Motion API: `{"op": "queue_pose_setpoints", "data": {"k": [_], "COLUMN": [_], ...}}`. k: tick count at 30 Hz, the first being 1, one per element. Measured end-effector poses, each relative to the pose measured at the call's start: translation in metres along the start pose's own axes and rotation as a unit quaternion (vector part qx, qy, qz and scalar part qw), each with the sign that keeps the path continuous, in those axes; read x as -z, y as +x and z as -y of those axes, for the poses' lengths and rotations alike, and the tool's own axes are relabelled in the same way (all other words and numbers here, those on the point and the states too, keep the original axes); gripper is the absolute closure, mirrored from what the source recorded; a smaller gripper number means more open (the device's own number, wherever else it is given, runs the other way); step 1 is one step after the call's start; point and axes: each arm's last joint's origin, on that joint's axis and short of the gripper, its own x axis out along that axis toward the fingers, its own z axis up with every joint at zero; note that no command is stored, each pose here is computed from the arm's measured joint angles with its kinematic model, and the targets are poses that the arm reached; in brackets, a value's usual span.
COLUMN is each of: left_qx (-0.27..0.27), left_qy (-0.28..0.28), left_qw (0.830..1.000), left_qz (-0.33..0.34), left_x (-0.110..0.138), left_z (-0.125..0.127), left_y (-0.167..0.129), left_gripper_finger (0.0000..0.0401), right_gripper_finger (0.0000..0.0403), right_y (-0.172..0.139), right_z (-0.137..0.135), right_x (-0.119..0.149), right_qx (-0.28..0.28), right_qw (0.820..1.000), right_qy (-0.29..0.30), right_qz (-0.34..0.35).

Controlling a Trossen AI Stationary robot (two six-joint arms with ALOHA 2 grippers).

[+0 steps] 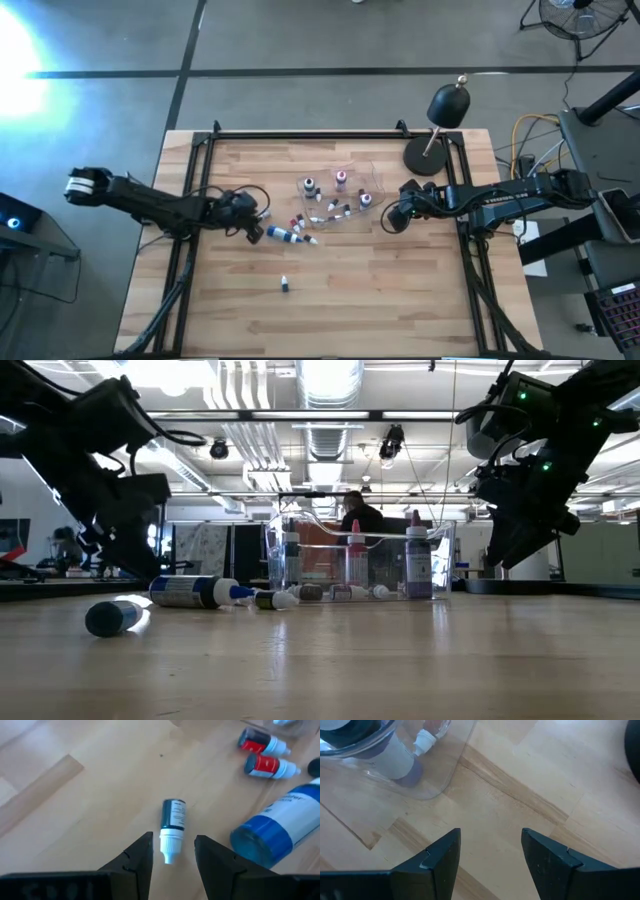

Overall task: Pick & Place food coloring
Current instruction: Put the small purple food coloring bottle into the transparent container

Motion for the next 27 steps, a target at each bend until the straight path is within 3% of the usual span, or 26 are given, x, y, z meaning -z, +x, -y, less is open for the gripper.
{"op": "queue_pose_setpoints", "data": {"k": [12, 17, 27], "left_qx": [0.016, -0.003, -0.043], "left_qy": [0.082, 0.083, 0.076], "left_qw": [0.996, 0.996, 0.996], "left_qz": [-0.037, -0.046, -0.028], "left_x": [0.001, 0.002, -0.01], "left_z": [0.002, 0.003, 0.009], "left_y": [0.019, 0.025, 0.031], "left_gripper_finger": [0.0282, 0.0284, 0.0361], "right_gripper_finger": [0.02, 0.02, 0.02], "right_y": [0.0, 0.0, 0.0], "right_z": [0.0, 0.0, 0.0], "right_x": [0.0, 0.0, 0.0], "right_qx": [-0.001, -0.001, -0.002], "right_qw": [1.0, 1.0, 1.0], "right_qy": [0.0, 0.0, 0.0], "right_qz": [0.0, -0.001, -0.002]}}
